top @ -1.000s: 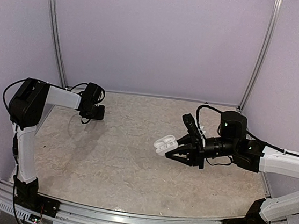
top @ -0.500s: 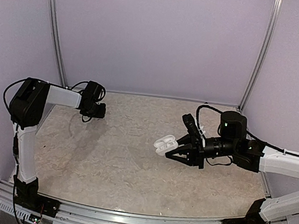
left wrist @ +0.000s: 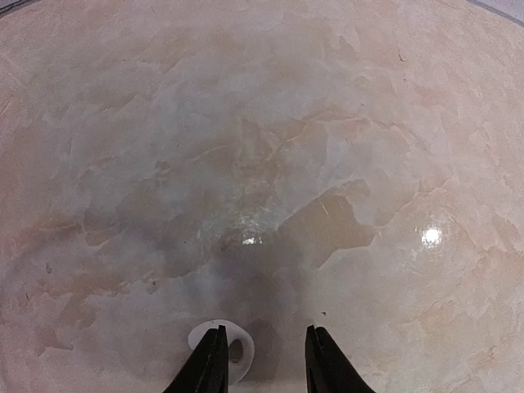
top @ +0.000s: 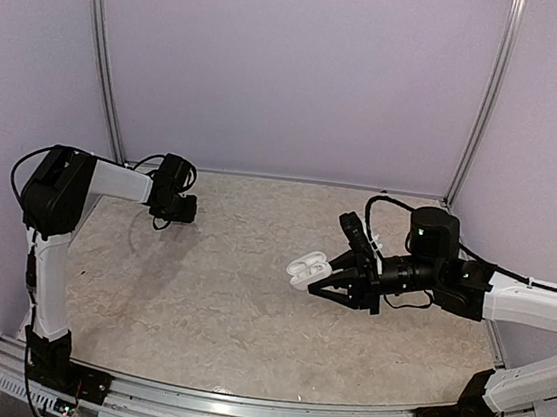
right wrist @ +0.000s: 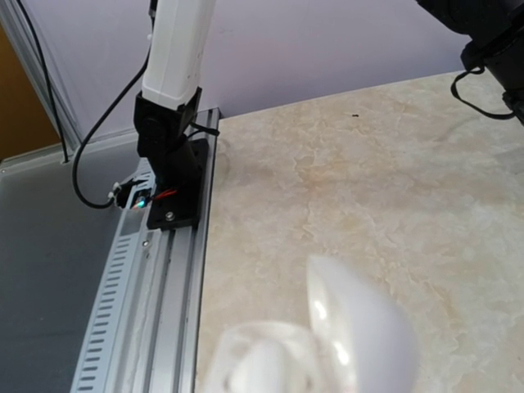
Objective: Insert the wireless bluetooth earbuds into the charging case
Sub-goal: Pick up the left earbud from the corner of the board.
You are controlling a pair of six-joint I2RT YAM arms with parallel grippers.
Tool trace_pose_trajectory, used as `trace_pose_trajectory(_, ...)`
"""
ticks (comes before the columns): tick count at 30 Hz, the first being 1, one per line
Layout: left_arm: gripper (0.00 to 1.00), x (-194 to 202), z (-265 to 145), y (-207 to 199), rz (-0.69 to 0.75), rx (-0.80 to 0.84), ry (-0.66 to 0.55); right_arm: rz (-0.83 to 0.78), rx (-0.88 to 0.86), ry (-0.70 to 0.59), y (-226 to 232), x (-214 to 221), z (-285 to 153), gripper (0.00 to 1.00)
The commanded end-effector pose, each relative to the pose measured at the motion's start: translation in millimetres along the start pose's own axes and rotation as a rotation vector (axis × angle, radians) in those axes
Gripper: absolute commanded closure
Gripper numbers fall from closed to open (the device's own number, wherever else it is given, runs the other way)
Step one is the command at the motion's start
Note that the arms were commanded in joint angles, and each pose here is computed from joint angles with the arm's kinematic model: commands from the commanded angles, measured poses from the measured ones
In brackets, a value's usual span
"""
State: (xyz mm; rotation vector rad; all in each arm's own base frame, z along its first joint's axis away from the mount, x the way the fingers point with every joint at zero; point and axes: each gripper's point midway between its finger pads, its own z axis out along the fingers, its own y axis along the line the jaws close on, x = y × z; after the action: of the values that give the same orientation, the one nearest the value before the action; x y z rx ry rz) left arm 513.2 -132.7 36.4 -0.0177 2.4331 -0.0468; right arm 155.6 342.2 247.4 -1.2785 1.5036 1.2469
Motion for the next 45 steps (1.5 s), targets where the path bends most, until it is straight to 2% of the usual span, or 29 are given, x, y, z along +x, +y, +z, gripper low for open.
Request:
trace_pose_trajectory(1,0.66,6,9,6,-0.002,-0.019,0.014,-0.013,0.015,-0.006,-4,-6,-1,1.00)
trace_pose_trajectory(31,0.75,14,-1,35,-0.030,-0.119,0.039,-0.018,0.018,-0.014,-3,-9,-2,1.00)
trace_pose_trajectory(45,0.90,9,-8,46,-0.016,-0.176,0.021,-0.016,0.017,-0.013,-3,-9,-2,1.00)
